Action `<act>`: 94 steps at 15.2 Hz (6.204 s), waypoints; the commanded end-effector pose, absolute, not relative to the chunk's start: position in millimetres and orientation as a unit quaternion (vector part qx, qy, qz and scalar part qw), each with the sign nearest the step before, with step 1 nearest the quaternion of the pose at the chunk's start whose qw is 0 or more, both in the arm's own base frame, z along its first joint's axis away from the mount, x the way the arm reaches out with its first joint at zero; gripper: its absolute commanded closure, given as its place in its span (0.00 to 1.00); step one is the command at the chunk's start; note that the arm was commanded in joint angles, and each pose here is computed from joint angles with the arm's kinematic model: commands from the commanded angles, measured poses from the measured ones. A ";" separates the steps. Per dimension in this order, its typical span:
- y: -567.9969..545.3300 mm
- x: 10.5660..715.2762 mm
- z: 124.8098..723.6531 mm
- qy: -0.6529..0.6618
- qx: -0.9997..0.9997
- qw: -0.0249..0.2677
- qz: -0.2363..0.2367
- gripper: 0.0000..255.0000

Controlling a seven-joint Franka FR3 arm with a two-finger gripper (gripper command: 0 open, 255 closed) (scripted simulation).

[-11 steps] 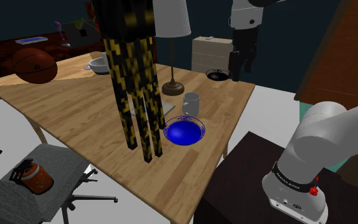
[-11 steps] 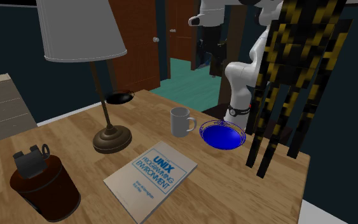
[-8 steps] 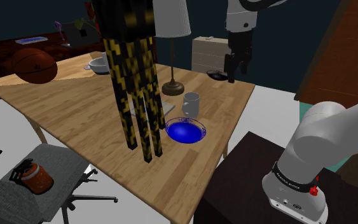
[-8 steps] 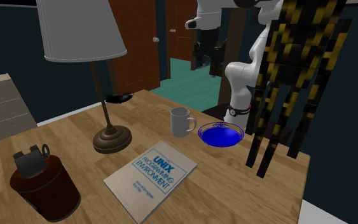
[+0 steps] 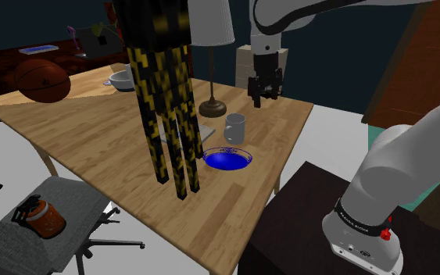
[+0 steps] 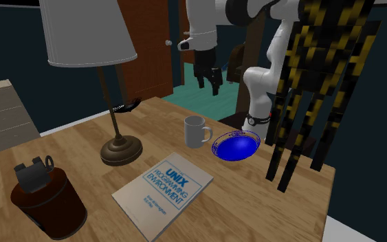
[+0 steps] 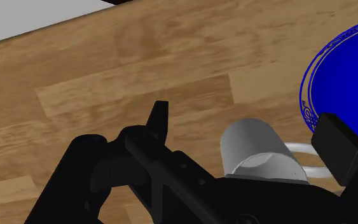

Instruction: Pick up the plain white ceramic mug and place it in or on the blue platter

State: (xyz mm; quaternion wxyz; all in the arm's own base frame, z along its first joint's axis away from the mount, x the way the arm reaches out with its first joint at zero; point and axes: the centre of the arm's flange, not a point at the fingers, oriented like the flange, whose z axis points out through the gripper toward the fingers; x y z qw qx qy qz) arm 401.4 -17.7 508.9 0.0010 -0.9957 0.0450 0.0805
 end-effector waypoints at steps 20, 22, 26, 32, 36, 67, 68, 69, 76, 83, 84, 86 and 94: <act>-17.8 492.6 407.0 0.088 -0.991 0.025 0.094 0.00; -17.8 492.6 407.0 0.088 -0.991 0.025 0.094 0.00; -17.8 492.6 407.1 0.088 -0.991 0.025 0.094 1.00; -17.8 492.6 407.1 0.088 -0.991 0.025 0.094 1.00; -17.8 492.6 422.9 0.088 -0.991 0.025 0.094 1.00; 107.5 424.1 554.9 0.088 -0.991 0.025 0.094 1.00; 118.9 417.9 557.3 0.088 -0.991 0.025 0.094 1.00; 130.2 411.6 559.7 0.088 -0.991 0.025 0.094 1.00; 154.2 398.5 543.6 0.088 -0.991 0.025 0.094 1.00; 154.2 398.5 506.6 0.088 -0.991 0.025 0.094 1.00; 154.2 398.5 501.4 0.088 -0.991 0.025 0.094 1.00; 154.2 398.5 490.8 0.088 -0.991 0.025 0.094 1.00; 154.2 398.5 458.5 0.088 -0.991 0.025 0.094 1.00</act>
